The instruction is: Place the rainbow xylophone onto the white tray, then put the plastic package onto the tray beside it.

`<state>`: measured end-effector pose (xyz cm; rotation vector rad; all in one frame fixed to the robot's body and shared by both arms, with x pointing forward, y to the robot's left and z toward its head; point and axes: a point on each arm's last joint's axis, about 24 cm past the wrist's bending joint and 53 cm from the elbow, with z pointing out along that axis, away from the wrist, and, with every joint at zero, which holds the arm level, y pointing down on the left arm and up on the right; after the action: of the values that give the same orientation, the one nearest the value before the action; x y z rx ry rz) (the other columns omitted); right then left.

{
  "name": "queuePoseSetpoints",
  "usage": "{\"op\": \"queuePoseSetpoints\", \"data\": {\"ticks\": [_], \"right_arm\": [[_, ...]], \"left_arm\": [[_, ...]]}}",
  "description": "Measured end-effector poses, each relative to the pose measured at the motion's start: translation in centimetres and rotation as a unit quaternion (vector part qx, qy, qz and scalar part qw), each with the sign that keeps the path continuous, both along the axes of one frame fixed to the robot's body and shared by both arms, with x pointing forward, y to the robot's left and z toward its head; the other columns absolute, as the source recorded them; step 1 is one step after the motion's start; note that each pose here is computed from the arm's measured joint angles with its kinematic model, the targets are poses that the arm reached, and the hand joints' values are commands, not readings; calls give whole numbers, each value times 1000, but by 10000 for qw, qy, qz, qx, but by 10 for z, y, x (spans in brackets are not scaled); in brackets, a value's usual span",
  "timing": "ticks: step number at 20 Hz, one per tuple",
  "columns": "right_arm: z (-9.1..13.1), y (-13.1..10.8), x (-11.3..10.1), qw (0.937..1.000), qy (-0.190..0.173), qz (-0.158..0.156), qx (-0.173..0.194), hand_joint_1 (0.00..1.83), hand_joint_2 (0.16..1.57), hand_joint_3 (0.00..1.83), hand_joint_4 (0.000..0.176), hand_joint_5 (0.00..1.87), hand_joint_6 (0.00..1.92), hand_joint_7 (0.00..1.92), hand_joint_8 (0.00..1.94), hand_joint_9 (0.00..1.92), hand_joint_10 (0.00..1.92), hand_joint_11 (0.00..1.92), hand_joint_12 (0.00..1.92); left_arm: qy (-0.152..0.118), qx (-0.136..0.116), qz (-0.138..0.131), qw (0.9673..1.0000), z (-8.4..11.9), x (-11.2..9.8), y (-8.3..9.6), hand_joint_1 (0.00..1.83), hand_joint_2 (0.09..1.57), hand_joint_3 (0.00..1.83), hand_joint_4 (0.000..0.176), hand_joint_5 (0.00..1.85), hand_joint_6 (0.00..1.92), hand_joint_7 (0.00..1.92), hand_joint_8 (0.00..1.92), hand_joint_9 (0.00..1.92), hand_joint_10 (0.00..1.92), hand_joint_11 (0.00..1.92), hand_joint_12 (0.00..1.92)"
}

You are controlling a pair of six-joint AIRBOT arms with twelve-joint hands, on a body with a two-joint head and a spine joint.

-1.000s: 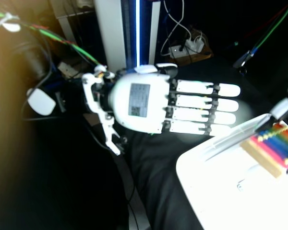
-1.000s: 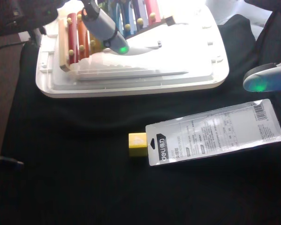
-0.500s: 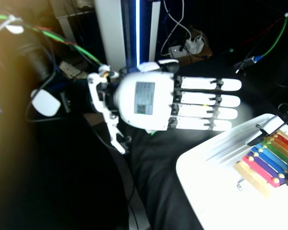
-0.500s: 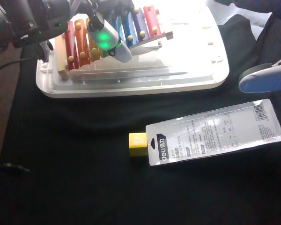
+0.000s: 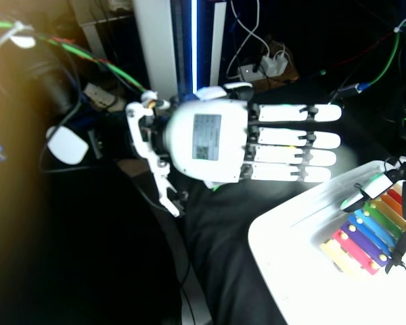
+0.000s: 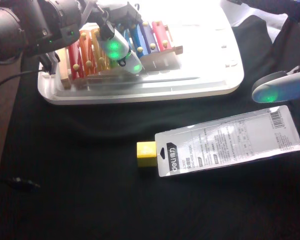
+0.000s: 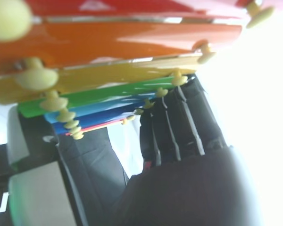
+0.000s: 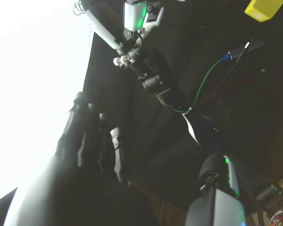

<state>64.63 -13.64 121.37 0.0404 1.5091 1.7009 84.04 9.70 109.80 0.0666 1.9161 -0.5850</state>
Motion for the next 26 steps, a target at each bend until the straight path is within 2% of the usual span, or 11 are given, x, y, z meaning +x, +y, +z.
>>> {"op": "queuePoseSetpoints", "data": {"ticks": [5, 6, 10, 11, 12, 14, 15, 16, 17, 23, 26], "right_arm": [[4, 2, -1, 10000, -46, 36, 19, 642, 807, 0, 83, 65, 1, 165, 3, 141, 5, 242, 57], [4, 2, 0, 10000, -44, 31, 23, 658, 805, 0, 74, 56, 0, 162, 1, 148, 7, 234, 51], [3, 2, -1, 10000, -41, 36, 16, 701, 792, 0, 83, 30, 0, 165, 2, 154, 6, 236, 47], [3, 3, -1, 10000, -39, 47, 14, 693, 788, 0, 93, 16, 0, 171, 3, 147, 2, 239, 47], [4, 3, -2, 10000, -40, 78, -4, 684, 789, 0, 98, 5, 0, 179, 5, 141, 0, 236, 43], [6, 4, -3, 9999, -38, 145, -25, 677, 783, 0, 107, 3, 0, 173, 2, 130, 0, 228, 39], [10, 4, -5, 9998, -75, 185, -28, 674, 771, 0, 52, 6, 2, 163, 0, 146, 7, 271, 55], [12, 4, -4, 9998, -56, 196, -10, 648, 750, 0, 7, 27, 8, 167, 2, 182, 18, 335, 78], [12, 4, -4, 9997, -72, 196, -101, 661, 729, 0, 0, 46, 3, 154, 0, 190, 8, 345, 68], [10, 10, -4, 9964, -105, 287, -788, 559, 668, 0, 0, 2, 0, 118, 0, 139, 0, 253, 18], [-1, 21, -8, 9900, 7, 536, -1303, 609, 627, 0, 0, 0, 0, 117, 5, 89, 2, 208, 6]], "left_arm": [[115, 25, 109, 9999, -11, -1, 5, 831, 779, 0, 9, 94, 0, 89, 1, 119, 0, 1, 429], [117, -17, 103, 9999, -10, -1, 4, 821, 735, 0, 56, 23, 0, 26, 1, 60, 0, 0, 334], [186, -506, -23, 9985, -4, -7, -5, 699, 693, 0, 91, 0, 0, 0, 0, 1, 0, 0, 54], [206, -688, -43, 9974, -2, -10, -5, 667, 709, 1, 139, 0, 0, 0, 0, 0, 0, 0, 10], [210, -943, -49, 9953, 3, -14, -3, 640, 724, 8, 149, 0, 0, 0, 0, 0, 0, 0, 0], [143, -1176, -81, 9929, 16, -17, 4, 722, 714, 1, 130, 0, 0, 0, 0, 0, 0, 0, 0], [16, -1291, -134, 9915, 29, -22, 10, 754, 756, 16, 96, 0, 0, 0, 0, 0, 0, 0, 0], [-94, -1374, -183, 9903, 40, -28, 16, 678, 745, 9, 111, 0, 0, 0, 0, 0, 0, 0, 0], [-207, -1465, -268, 9886, 53, -34, 20, 646, 736, 4, 98, 0, 0, 0, 0, 0, 0, 0, 0], [-705, -1489, -853, 9826, 100, -71, 22, 723, 662, 0, 47, 0, 0, 0, 0, 0, 0, 0, 0], [-1035, -1239, -1016, 9816, 118, -92, 34, 783, 627, 0, 82, 0, 0, 0, 0, 0, 0, 0, 0]]}}
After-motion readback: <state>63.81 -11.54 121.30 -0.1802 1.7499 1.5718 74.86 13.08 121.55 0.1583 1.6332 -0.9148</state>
